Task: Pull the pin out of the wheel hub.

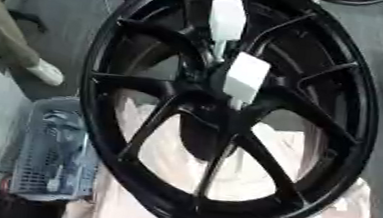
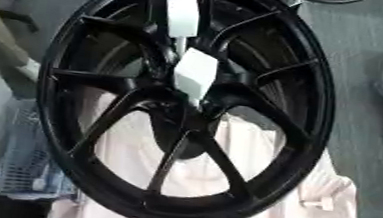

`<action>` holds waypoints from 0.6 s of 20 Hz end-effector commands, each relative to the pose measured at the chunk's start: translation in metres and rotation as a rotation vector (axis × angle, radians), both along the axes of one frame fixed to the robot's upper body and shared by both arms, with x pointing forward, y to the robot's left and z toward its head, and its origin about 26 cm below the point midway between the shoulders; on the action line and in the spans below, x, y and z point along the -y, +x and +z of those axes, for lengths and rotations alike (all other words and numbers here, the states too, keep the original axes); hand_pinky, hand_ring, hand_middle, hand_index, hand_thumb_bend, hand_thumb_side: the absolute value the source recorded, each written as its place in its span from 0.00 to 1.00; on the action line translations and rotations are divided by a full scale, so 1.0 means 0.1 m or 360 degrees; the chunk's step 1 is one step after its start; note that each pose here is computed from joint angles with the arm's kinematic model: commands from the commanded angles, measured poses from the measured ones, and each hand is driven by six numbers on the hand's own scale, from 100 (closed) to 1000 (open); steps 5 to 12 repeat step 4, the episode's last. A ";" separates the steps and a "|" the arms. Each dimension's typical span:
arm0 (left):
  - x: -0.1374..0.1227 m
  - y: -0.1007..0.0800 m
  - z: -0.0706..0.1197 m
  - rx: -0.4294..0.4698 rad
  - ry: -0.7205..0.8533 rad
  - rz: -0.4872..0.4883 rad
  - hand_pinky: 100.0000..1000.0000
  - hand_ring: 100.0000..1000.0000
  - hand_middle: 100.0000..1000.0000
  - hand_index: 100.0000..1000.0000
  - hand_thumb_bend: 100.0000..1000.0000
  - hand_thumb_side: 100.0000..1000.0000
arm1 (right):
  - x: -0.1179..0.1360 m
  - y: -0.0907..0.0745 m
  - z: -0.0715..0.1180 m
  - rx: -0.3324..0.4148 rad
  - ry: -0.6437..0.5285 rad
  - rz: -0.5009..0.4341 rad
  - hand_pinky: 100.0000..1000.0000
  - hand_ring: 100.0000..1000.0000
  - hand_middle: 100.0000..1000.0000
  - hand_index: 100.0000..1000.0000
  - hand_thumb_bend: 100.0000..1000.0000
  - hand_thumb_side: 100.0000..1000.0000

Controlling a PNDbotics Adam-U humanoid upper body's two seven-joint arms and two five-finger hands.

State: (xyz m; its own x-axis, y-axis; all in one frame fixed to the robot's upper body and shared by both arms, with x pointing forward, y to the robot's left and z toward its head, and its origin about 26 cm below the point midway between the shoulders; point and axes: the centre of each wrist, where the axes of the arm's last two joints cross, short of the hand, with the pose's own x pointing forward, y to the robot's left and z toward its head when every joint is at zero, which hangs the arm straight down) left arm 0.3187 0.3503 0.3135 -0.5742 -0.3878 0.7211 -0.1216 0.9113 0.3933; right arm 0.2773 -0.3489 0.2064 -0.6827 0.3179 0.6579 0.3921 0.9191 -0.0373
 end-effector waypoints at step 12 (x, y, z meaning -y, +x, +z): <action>0.29 -0.27 -0.03 0.0201 -0.0148 -0.0164 0.75 0.61 0.48 0.68 0.00 0.66 | 0.01 -0.02 0.14 0.0082 -0.0057 -0.0002 0.63 0.78 0.74 0.72 0.00 0.41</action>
